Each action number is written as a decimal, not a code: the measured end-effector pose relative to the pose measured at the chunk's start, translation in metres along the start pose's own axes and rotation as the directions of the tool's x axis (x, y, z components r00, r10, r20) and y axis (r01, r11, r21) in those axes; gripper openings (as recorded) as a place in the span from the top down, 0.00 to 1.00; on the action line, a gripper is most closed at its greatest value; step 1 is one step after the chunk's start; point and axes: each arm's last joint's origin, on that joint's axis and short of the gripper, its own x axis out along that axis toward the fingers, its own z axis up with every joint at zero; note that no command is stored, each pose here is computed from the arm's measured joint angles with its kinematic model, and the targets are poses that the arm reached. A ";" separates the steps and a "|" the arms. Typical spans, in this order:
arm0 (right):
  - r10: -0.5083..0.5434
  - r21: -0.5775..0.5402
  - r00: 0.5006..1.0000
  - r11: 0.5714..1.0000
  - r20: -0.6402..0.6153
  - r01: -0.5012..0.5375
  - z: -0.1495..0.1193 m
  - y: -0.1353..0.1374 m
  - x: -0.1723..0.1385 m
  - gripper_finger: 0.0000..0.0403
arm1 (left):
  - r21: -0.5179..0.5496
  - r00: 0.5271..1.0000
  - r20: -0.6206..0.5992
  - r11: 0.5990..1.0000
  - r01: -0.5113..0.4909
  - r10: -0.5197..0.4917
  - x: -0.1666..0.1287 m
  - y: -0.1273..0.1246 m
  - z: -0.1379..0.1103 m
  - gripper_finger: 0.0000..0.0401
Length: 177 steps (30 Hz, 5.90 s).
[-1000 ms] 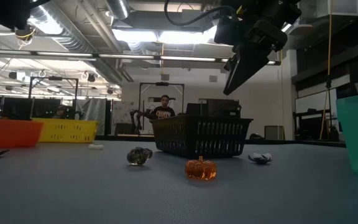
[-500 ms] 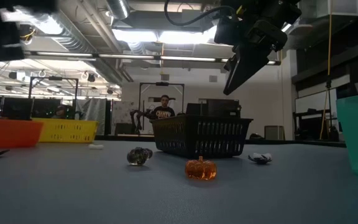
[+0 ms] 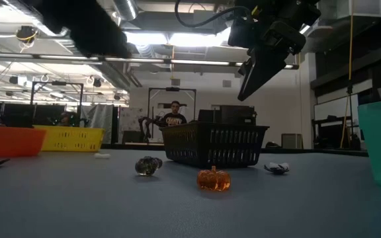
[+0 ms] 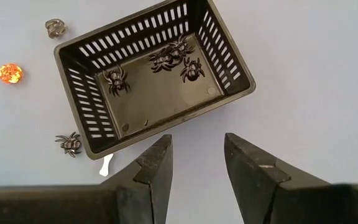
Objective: Sort Halloween decoration
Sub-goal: Put the black skull toy into the bottom yellow bin, then put the white bone toy into the green bin
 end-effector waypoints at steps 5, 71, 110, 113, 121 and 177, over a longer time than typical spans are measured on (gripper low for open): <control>0.000 0.000 1.000 1.000 0.001 0.000 0.000 0.000 0.000 0.64 | 0.084 1.000 0.006 0.996 0.012 -0.012 0.032 0.002 -0.004 0.57; -0.001 -0.003 1.000 1.000 0.004 0.001 0.000 0.000 0.000 0.64 | 0.120 0.979 -0.155 0.981 0.152 -0.133 0.103 -0.007 -0.065 0.81; -0.006 -0.004 0.999 1.000 0.051 0.006 0.005 -0.001 0.000 0.64 | -0.642 0.620 -0.558 0.761 0.098 -0.551 -0.080 -0.029 -0.041 0.79; -0.006 -0.004 0.999 1.000 0.051 0.006 0.005 -0.001 0.000 0.64 | -0.665 0.591 -0.603 0.747 -0.001 -0.536 -0.084 -0.030 -0.046 0.75; -0.006 -0.005 0.999 1.000 0.051 0.006 0.005 -0.001 0.000 0.64 | -0.631 0.552 -0.696 0.759 -0.163 -0.460 -0.091 -0.025 -0.057 0.67; 0.123 -0.028 0.972 0.991 -0.199 -0.131 -0.016 0.062 0.003 0.64 | -0.352 0.968 -0.225 0.918 -0.184 0.108 -0.055 0.012 -0.026 0.57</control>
